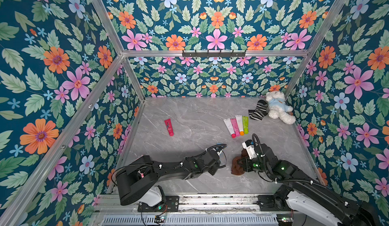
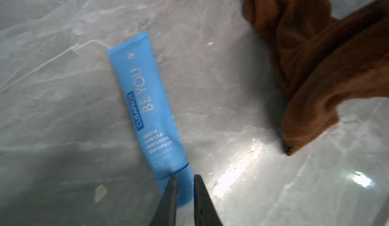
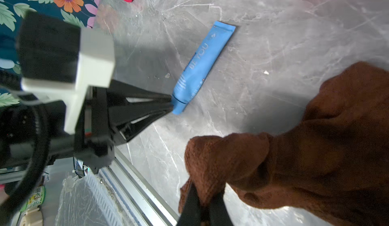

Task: Wipe the surface of the toothpaste tube
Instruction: Adjust the toothpaste at the center of the board, then wipe the dirt from the toothpaste tube.

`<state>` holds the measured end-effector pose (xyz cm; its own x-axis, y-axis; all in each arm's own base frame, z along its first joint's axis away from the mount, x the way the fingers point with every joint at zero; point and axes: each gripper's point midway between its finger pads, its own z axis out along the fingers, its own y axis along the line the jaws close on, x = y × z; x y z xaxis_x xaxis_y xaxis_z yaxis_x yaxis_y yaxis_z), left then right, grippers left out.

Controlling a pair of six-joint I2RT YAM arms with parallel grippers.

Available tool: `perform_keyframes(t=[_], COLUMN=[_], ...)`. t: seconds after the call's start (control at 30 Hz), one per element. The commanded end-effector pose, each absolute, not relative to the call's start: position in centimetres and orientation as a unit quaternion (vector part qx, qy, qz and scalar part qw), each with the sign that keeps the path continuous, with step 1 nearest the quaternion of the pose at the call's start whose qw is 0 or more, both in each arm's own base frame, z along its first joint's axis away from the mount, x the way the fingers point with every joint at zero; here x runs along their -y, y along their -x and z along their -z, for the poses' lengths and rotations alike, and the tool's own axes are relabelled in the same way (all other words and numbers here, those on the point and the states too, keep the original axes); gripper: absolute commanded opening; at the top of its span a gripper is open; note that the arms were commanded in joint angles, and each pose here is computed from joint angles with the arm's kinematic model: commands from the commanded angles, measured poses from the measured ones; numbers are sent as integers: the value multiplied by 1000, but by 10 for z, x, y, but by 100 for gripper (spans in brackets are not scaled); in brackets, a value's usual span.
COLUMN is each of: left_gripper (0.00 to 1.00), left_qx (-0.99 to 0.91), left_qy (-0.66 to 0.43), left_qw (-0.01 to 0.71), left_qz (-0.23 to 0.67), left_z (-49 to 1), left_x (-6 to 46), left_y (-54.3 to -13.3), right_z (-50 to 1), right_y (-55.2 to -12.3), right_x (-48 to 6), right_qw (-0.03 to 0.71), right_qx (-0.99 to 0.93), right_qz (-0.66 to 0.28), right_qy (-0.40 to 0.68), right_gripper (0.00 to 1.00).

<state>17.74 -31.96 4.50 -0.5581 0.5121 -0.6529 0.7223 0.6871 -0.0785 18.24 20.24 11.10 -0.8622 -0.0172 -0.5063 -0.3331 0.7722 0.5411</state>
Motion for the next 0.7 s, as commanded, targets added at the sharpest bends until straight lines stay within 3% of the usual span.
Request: perform_keyframes(t=[0.0,0.23,0.5,0.67], left_gripper=[14,46,51,52], left_qx=[-871,-880,-865,-871], left_qy=[-398,-369,-327,-306], left_qw=[255,282,359,353], left_qz=[133,98,123,149], left_z=[-19,-22,-67,-71], left_x=[307,291,286,274], left_y=[-158,-169,-184,-198], right_z=[-115,-111,-116,-110], right_y=[-195,-228,-229,-223], right_x=[-211,-223,-225,-219], right_qw=[248,249,254,252], right_qx=[-910,-923,-920,-921], right_qz=[-317,-270,-277,-276], right_qy=[104,110,110,109], right_gripper=[0,0,0,0])
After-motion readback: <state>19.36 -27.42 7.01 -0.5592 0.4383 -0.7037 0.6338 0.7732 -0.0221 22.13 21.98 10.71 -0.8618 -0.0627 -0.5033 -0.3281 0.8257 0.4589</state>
